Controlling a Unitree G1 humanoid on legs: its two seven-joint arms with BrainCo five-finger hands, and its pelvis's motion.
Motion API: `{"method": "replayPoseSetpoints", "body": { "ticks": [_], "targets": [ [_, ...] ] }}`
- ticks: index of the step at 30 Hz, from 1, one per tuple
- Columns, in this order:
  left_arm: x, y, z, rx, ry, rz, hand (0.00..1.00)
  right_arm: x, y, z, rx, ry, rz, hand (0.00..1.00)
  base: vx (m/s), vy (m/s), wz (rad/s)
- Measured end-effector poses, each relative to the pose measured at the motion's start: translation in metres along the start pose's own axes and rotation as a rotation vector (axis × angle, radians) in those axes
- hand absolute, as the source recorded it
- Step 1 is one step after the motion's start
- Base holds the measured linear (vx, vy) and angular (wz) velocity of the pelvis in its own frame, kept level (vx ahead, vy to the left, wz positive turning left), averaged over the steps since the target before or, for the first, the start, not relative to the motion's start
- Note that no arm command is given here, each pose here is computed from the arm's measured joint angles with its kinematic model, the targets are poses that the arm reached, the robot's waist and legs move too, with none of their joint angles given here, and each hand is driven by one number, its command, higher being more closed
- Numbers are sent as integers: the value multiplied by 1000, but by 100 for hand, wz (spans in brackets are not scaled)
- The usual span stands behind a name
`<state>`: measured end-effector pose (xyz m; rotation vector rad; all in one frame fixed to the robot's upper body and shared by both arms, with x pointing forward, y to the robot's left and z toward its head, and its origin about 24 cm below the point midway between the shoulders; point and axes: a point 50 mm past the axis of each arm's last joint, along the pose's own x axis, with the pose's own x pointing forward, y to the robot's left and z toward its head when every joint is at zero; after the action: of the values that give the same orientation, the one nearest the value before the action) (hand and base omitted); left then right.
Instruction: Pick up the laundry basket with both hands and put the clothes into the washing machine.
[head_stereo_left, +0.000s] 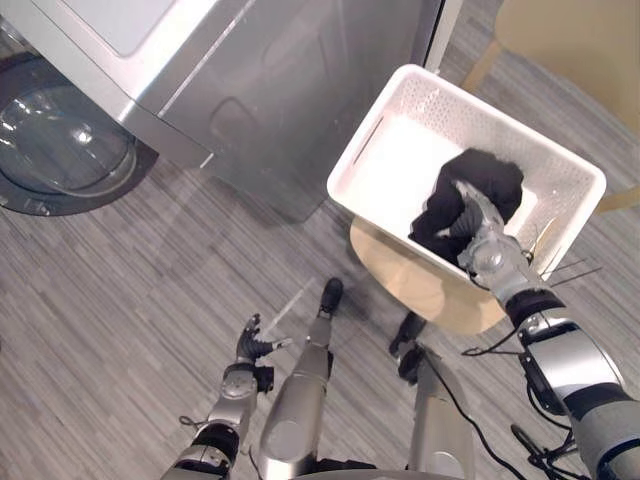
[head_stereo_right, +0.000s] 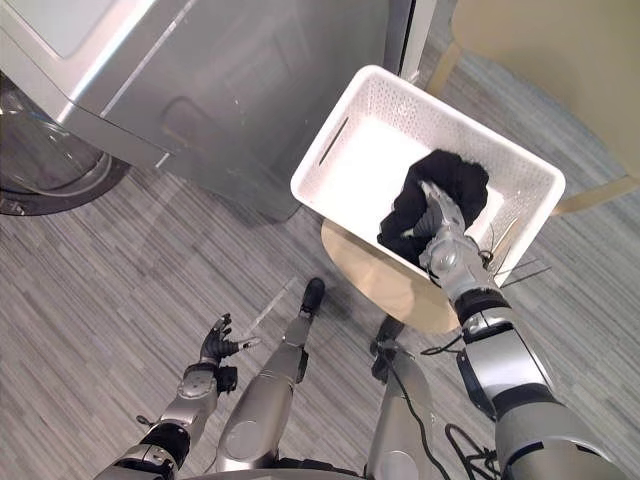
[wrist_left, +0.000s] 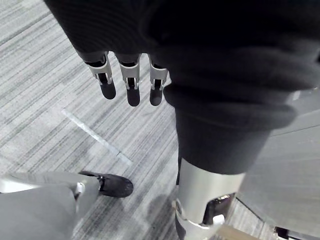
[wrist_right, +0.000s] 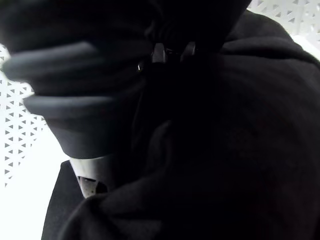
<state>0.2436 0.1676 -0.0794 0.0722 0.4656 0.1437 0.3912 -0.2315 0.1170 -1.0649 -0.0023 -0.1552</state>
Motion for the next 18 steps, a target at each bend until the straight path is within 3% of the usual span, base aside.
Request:
{"method": "replayPoseSetpoints", "body": {
  "ticks": [3, 9, 13, 18],
  "targets": [
    [0, -8, 6, -22, -25, -15, 0, 3, -6, 8, 50, -12, -26, 100, -12, -76, 7],
    [1, -19, 14, -62, -46, -32, 0, 5, -7, 31, 338, -56, -32, 100, 13, -73, -3],
    [1, -19, 13, -61, -43, -33, 0, 0, -4, 36, 597, -53, -44, 100, 35, -56, -7],
    [1, -14, 11, -53, -37, -23, 0, -11, -30, 47, 940, -173, -165, 100, -3, -27, -9]
  ]
}}
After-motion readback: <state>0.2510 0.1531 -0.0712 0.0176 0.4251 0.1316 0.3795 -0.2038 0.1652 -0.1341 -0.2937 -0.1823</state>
